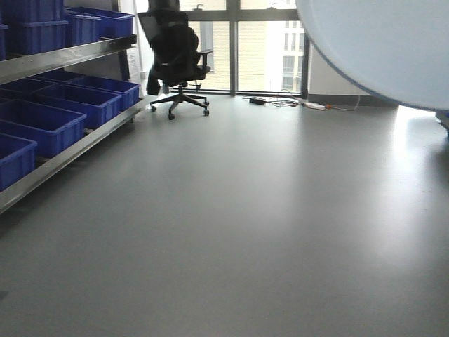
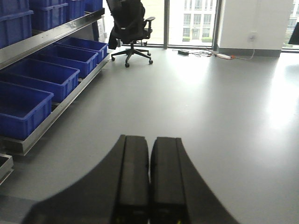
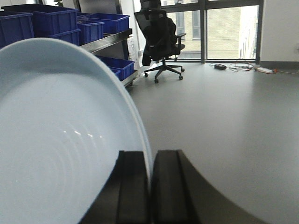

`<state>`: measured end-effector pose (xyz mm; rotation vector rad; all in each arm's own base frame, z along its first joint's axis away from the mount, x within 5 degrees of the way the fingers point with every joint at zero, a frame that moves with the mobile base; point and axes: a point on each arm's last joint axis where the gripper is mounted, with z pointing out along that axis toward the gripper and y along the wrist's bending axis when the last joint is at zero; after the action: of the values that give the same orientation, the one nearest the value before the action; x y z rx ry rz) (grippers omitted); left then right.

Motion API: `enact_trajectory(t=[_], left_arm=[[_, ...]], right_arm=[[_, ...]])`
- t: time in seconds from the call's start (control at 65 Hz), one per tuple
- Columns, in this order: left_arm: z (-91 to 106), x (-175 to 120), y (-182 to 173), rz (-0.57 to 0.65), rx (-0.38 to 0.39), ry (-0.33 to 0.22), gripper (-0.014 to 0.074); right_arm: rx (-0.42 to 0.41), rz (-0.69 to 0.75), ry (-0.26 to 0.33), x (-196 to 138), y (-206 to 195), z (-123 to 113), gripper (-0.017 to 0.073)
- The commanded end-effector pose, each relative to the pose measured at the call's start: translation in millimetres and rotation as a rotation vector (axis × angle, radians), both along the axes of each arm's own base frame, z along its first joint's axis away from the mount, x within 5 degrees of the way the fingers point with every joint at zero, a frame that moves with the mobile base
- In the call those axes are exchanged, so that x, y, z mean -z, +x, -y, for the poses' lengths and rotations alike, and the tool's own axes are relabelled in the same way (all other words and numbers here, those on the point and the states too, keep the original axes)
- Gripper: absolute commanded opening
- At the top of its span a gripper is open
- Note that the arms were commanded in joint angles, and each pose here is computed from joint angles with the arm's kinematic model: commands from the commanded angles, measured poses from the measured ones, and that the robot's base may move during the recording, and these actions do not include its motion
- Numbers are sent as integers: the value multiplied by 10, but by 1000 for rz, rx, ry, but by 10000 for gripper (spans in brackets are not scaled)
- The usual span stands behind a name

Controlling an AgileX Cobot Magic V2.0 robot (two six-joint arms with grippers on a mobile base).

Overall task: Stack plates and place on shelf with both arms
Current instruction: 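Turn and drive the base up to the shelf of blue bins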

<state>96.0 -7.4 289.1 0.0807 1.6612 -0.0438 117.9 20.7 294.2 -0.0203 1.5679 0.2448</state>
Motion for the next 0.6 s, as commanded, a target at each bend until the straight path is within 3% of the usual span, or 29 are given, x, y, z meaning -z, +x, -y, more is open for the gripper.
enact_trajectory(t=[0.0, 0.585], left_arm=[[-8, -164, 8, 101, -9, -10, 82], [-7, -158, 19, 95, -9, -9, 82]], right_arm=[[17, 134, 21, -204, -8, 18, 56], [17, 134, 21, -204, -8, 18, 56]])
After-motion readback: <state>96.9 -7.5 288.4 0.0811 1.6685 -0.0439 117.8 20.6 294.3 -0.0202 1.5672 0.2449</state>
